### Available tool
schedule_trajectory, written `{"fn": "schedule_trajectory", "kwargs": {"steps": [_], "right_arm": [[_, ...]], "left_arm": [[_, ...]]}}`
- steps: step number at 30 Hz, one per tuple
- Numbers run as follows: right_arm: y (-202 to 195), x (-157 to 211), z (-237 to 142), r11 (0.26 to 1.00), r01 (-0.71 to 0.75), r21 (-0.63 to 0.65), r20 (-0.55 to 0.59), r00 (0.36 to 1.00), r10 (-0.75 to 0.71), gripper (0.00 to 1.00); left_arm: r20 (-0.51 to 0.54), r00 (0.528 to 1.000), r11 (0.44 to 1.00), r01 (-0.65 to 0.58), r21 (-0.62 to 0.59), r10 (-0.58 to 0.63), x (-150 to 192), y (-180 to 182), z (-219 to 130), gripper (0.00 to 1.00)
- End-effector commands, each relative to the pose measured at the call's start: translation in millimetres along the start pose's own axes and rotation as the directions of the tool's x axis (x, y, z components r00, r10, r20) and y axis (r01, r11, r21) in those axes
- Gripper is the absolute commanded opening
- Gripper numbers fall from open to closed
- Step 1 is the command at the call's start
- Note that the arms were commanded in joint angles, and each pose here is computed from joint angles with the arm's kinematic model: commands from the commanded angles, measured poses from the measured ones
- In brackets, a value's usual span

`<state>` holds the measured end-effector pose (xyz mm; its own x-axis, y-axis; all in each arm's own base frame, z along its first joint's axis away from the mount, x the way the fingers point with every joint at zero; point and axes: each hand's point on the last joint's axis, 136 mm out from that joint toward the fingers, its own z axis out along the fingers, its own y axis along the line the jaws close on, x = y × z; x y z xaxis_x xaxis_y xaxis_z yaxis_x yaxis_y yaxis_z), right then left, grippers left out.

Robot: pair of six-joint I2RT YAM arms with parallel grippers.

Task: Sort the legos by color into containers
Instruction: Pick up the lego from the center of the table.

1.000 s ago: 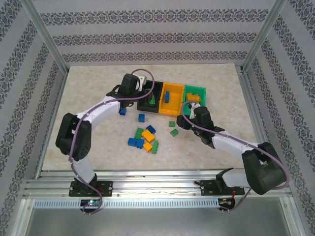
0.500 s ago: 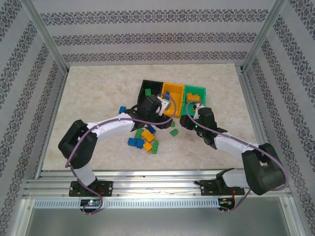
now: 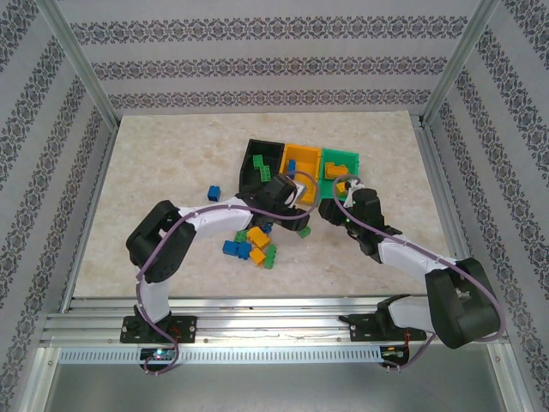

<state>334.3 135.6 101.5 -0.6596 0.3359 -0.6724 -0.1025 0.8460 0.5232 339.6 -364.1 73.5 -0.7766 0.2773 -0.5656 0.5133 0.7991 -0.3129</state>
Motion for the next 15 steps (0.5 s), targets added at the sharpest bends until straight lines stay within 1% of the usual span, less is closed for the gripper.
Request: {"fn": "schedule_trajectory", "kwargs": {"steps": [1, 5, 9, 11, 15], "right_arm": [[0.8, -3.0, -3.1, 1.000, -0.019, -0.021, 0.020, 1.000, 0.019, 0.46], [-1.2, -4.1, -3.9, 0.999, -0.027, -0.020, 0.026, 0.999, 0.027, 0.46], [-1.4, -3.6, -3.2, 0.999, -0.037, -0.028, 0.021, 0.999, 0.038, 0.46], [-1.5, -4.2, -4.0, 0.999, -0.038, -0.028, 0.025, 0.999, 0.039, 0.46], [-4.2, -4.9, -4.7, 0.999, -0.043, -0.021, 0.031, 0.999, 0.043, 0.46]], "left_arm": [[-0.032, 0.999, 0.997, 0.029, -0.069, -0.032, 3.0, -4.3, 9.7, 0.57], [-0.088, 0.996, 0.987, 0.000, -0.158, -0.014, 5.0, 3.2, 17.3, 0.59], [-0.117, 0.993, 0.972, -0.038, -0.230, 0.011, 5.1, 13.3, 15.1, 0.59], [-0.116, 0.993, 0.969, -0.046, -0.244, 0.018, 3.5, 15.3, 13.7, 0.59], [-0.126, 0.992, 0.972, -0.044, -0.231, 0.015, 4.4, 12.0, 18.2, 0.59]]}}
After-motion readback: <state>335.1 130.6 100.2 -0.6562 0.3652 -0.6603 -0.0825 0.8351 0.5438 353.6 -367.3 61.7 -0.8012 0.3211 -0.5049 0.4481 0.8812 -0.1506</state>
